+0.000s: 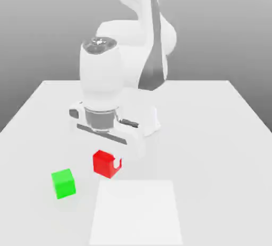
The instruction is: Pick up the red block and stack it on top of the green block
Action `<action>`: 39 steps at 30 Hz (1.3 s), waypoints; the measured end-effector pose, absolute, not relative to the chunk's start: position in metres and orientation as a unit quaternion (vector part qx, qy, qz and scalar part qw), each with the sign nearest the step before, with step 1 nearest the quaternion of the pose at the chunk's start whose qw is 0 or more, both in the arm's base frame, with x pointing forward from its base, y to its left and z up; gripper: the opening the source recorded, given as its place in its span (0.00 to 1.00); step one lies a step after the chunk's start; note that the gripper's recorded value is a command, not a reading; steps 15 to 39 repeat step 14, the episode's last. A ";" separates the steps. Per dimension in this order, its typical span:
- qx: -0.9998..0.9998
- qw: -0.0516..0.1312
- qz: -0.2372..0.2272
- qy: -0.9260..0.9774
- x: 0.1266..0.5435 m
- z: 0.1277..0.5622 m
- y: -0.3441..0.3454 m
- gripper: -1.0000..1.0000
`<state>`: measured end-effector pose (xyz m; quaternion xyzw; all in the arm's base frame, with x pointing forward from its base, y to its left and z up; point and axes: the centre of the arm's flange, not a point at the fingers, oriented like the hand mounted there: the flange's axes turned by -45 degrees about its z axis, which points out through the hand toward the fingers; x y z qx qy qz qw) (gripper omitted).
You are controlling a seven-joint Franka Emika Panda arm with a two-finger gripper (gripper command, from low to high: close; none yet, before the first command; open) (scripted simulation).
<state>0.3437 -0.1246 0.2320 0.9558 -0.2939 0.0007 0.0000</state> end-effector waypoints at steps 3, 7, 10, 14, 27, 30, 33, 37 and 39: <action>0.946 0.000 0.001 -0.325 0.331 0.243 -0.178 0.00; 0.943 -0.002 0.001 -0.333 0.328 0.220 -0.193 0.00; 0.943 -0.002 0.001 -0.334 0.327 0.193 -0.194 0.00; 0.943 -0.001 0.000 -0.334 0.326 0.185 -0.194 1.00; 0.943 -0.001 0.000 -0.334 0.326 0.185 -0.194 1.00; 0.943 -0.001 0.000 -0.334 0.326 0.185 -0.194 1.00; 0.943 -0.001 0.000 -0.334 0.326 0.185 -0.194 1.00; 0.943 -0.001 0.000 -0.334 0.326 0.185 -0.194 1.00; 0.943 -0.001 0.000 -0.334 0.326 0.185 -0.194 1.00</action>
